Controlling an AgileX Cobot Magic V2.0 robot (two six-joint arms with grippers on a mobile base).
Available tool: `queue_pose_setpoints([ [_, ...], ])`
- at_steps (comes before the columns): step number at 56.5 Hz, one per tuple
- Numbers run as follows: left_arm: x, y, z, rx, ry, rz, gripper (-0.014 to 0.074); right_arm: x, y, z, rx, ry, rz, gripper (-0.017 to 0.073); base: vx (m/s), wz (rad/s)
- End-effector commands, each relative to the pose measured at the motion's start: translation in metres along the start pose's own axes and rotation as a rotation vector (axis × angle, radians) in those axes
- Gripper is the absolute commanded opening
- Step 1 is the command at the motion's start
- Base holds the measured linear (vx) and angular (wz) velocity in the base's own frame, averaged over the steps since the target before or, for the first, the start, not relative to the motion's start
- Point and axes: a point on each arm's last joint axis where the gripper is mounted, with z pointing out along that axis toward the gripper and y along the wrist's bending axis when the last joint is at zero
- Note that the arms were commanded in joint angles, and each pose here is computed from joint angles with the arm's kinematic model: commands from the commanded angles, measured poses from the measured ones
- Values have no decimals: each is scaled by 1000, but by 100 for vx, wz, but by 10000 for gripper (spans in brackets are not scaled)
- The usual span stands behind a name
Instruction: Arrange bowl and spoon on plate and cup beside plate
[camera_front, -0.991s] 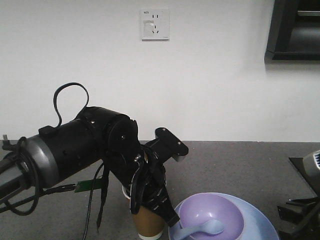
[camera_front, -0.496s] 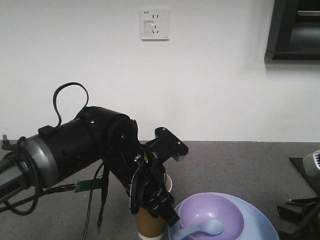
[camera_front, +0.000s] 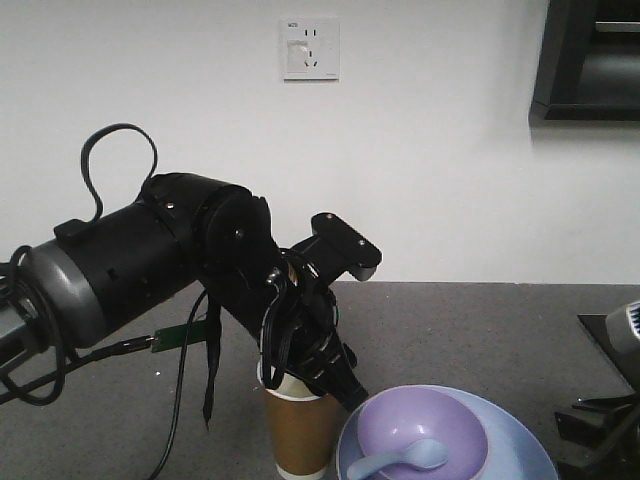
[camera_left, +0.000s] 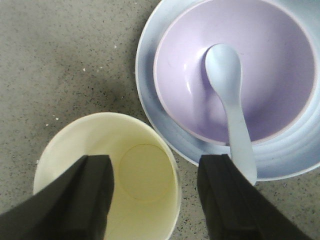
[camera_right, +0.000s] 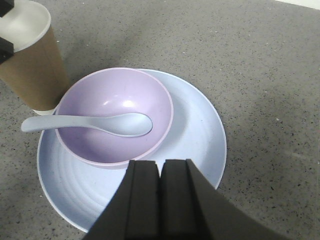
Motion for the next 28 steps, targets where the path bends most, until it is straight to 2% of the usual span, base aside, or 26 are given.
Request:
queue_pose_setpoints([
  [1,-11,-3,-45,-38,-138,7,503,-14,-2,-10,25,-100,-8,-8,0,0],
  [9,-9,-1,-61,-79,-153,23,492,-13,-1,-10,25,-98,-8,-8,0,0],
  [15,-8,-3,-80,-93,-183,27,430,-13,-1,-10,25,-98,-8,-8,0,0],
  [20,-6,-5,-101,-105,-224,29,311,-14,-2,-10,26,-101,-8,-8,0,0],
  [28,-2,-8,-135,-130,-311,18,-10,-14,-1,-10,23,-105,-2,-8,0,0],
])
